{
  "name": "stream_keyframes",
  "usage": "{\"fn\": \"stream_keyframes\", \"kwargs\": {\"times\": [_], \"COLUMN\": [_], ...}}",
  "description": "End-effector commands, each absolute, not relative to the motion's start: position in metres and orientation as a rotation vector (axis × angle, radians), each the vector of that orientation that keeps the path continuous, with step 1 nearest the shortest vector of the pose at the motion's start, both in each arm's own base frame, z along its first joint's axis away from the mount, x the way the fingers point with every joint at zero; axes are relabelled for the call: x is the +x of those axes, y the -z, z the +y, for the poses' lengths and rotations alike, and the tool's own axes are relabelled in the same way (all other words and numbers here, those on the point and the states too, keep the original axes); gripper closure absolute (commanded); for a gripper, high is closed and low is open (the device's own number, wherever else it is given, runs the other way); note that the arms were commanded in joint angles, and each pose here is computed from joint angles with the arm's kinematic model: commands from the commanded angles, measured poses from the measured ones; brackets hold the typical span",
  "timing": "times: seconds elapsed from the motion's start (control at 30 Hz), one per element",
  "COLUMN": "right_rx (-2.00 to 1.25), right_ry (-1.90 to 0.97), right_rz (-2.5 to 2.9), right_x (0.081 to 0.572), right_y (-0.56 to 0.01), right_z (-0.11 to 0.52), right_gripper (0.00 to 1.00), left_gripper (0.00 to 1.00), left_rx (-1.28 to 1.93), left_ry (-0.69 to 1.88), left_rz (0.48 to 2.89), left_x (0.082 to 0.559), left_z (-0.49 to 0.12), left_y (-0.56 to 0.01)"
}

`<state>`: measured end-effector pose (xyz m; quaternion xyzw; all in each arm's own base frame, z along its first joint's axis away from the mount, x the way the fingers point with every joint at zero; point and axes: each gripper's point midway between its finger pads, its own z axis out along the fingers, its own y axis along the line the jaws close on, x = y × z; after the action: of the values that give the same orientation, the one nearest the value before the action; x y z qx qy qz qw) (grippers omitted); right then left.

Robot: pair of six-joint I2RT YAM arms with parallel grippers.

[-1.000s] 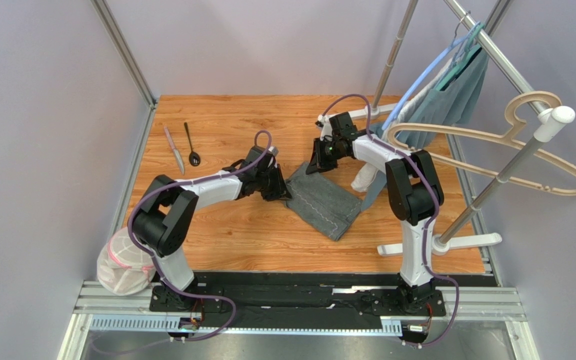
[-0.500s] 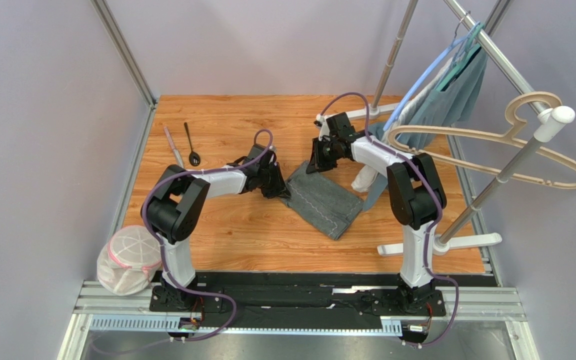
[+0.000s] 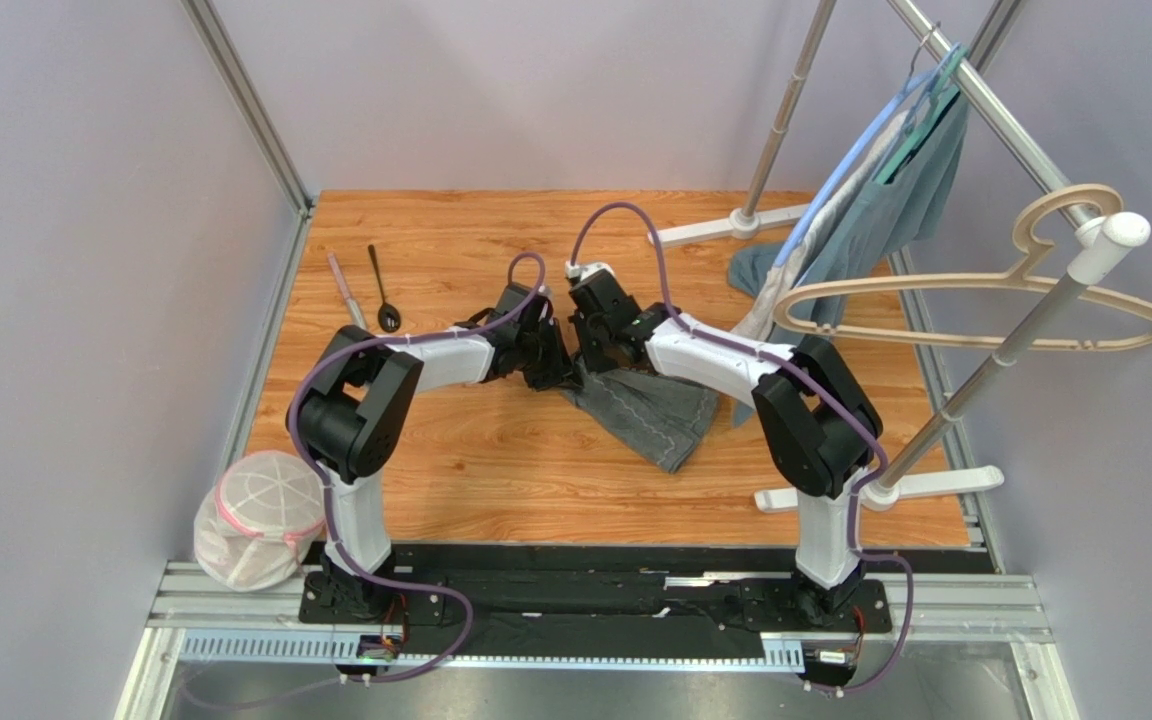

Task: Fold the napkin into a case and place the utensils inside
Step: Fold the 2/3-rectangle-folded napkin at the center of the board.

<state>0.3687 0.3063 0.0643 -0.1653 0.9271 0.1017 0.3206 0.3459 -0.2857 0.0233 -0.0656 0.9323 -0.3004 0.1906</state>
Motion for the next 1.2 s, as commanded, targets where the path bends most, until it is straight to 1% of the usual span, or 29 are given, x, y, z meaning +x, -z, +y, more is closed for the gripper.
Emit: {"fn": "stream_keyframes", "kwargs": {"times": [0.0,0.1,0.2,0.3,0.33,0.37,0.47,0.5,0.53,0.67,0.77,0.8,0.83,0.87,0.9,0.93,1.07,1.17], "right_rx": [-0.431,-0.410,-0.408,-0.361,-0.347,-0.327,-0.249,-0.243,-0.238,-0.229,-0.188,-0.194,-0.168,-0.153,-0.140,-0.115,-0.132,-0.180], "right_ry": [-0.064,-0.009,-0.115,-0.160,-0.171,-0.194,-0.321,-0.372,-0.401,-0.546,-0.594,-0.651,-0.717,-0.791,-0.838,-0.895,-1.014,-1.083], "right_rz": [2.269,2.255,2.279,2.380,2.406,2.422,2.487,2.501,2.500,2.529,2.569,2.583,2.540,2.580,2.576,2.542,2.534,2.505], "right_x": [0.380,0.378,0.375,0.363,0.359,0.356,0.344,0.340,0.339,0.338,0.338,0.333,0.343,0.331,0.330,0.337,0.330,0.325], "right_y": [-0.090,-0.088,-0.093,-0.084,-0.082,-0.082,-0.076,-0.076,-0.076,-0.070,-0.058,-0.055,-0.063,-0.054,-0.054,-0.058,-0.057,-0.063], "right_z": [0.304,0.303,0.317,0.321,0.321,0.322,0.329,0.334,0.336,0.348,0.343,0.345,0.346,0.345,0.345,0.345,0.347,0.351], "right_gripper": [1.00,0.98,0.93,0.89,0.84,0.80,0.74,0.66,0.64,0.63,0.63,0.62,0.62,0.61,0.58,0.57,0.56,0.50], "left_gripper": [0.92,0.92,0.92,0.92,0.92,0.92,0.93,0.93,0.93,0.93,0.93,0.93,0.93,0.92,0.92,0.92,0.89,0.86], "left_rx": [-0.167,-0.156,-0.159,-0.150,-0.145,-0.146,-0.142,-0.145,-0.146,-0.140,-0.154,-0.156,-0.161,-0.165,-0.165,-0.163,-0.158,-0.152], "left_ry": [0.798,0.829,0.858,0.893,0.899,0.902,0.907,0.905,0.912,0.913,0.918,0.919,0.922,0.928,0.928,0.940,0.972,0.983], "left_rz": [2.603,2.590,2.593,2.588,2.588,2.587,2.591,2.596,2.599,2.601,2.596,2.604,2.601,2.585,2.587,2.598,2.588,2.586], "left_x": [0.357,0.358,0.356,0.356,0.356,0.357,0.355,0.355,0.354,0.356,0.357,0.353,0.352,0.354,0.352,0.349,0.345,0.340], "left_z": [-0.276,-0.277,-0.280,-0.283,-0.284,-0.284,-0.285,-0.285,-0.285,-0.284,-0.280,-0.278,-0.276,-0.274,-0.273,-0.272,-0.271,-0.268], "left_y": [-0.012,-0.014,-0.015,-0.021,-0.021,-0.022,-0.021,-0.019,-0.019,-0.017,-0.022,-0.020,-0.022,-0.028,-0.029,-0.031,-0.047,-0.056]}}
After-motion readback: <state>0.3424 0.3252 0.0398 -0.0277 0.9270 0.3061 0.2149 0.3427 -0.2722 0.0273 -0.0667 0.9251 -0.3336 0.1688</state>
